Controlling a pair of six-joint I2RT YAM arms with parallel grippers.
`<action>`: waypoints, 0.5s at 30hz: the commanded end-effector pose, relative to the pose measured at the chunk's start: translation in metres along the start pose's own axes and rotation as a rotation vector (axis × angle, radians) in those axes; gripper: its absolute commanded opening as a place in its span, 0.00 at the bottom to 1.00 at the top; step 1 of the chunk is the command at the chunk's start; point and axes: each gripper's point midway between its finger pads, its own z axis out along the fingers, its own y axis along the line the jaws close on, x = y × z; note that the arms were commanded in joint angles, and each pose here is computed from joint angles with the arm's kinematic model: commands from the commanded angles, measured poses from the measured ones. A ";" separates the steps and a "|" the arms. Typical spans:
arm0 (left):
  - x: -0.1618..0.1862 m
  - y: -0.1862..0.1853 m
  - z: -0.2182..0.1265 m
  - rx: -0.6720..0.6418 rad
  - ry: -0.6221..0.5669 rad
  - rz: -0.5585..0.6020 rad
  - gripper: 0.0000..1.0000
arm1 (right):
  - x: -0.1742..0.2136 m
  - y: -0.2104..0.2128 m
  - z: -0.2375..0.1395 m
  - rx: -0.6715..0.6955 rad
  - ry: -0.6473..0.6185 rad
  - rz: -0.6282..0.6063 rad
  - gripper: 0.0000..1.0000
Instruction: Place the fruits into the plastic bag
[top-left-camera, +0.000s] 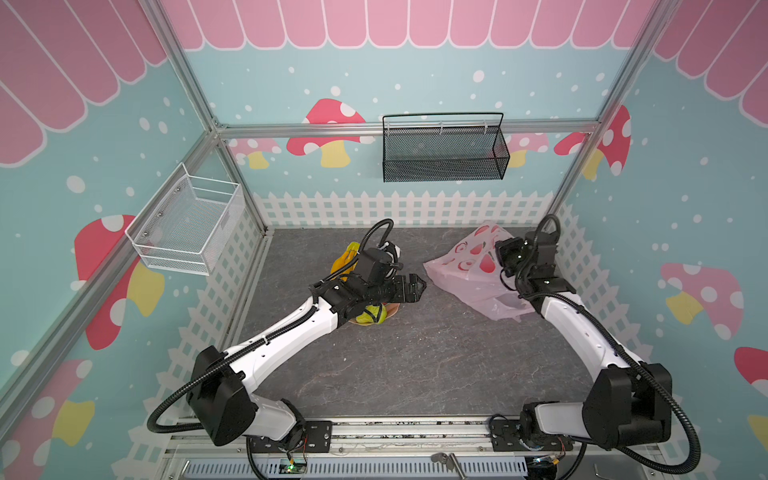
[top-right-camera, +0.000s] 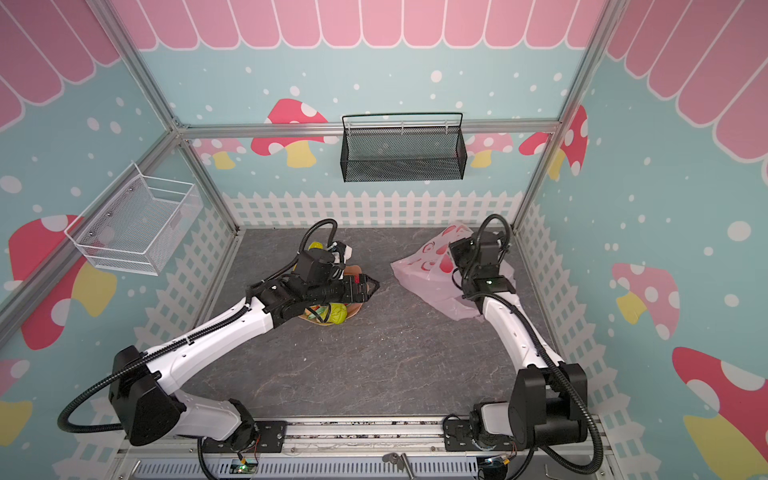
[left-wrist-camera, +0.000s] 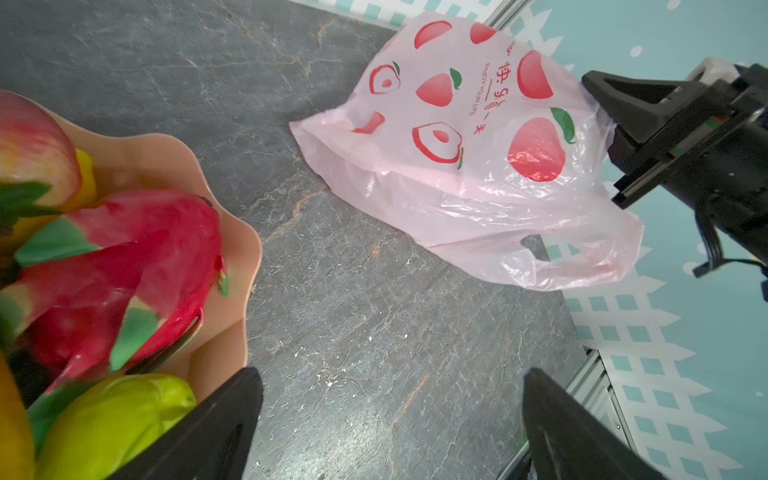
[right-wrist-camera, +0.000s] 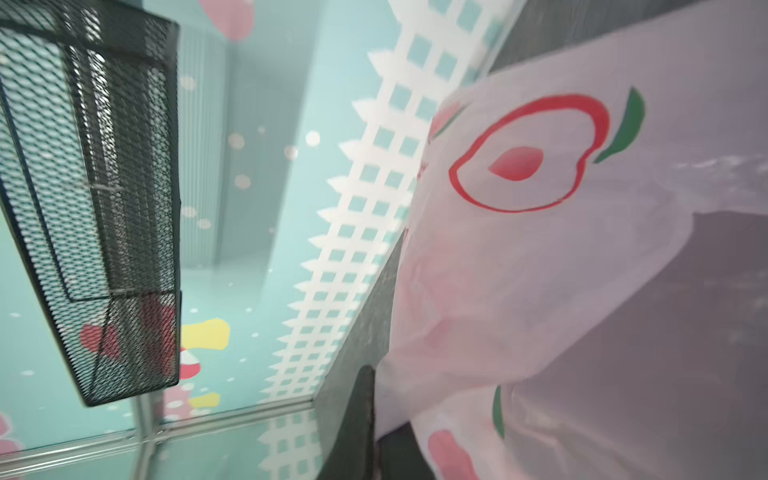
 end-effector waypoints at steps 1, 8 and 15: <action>-0.006 -0.010 0.004 0.023 -0.011 -0.033 0.98 | -0.005 0.009 -0.013 -0.050 -0.103 0.240 0.25; -0.001 -0.005 0.011 0.008 0.005 -0.088 0.98 | 0.039 0.005 -0.046 -0.026 0.115 0.117 0.59; 0.001 -0.007 0.012 0.021 0.024 -0.137 0.98 | 0.039 0.049 -0.092 -0.086 0.188 -0.476 0.77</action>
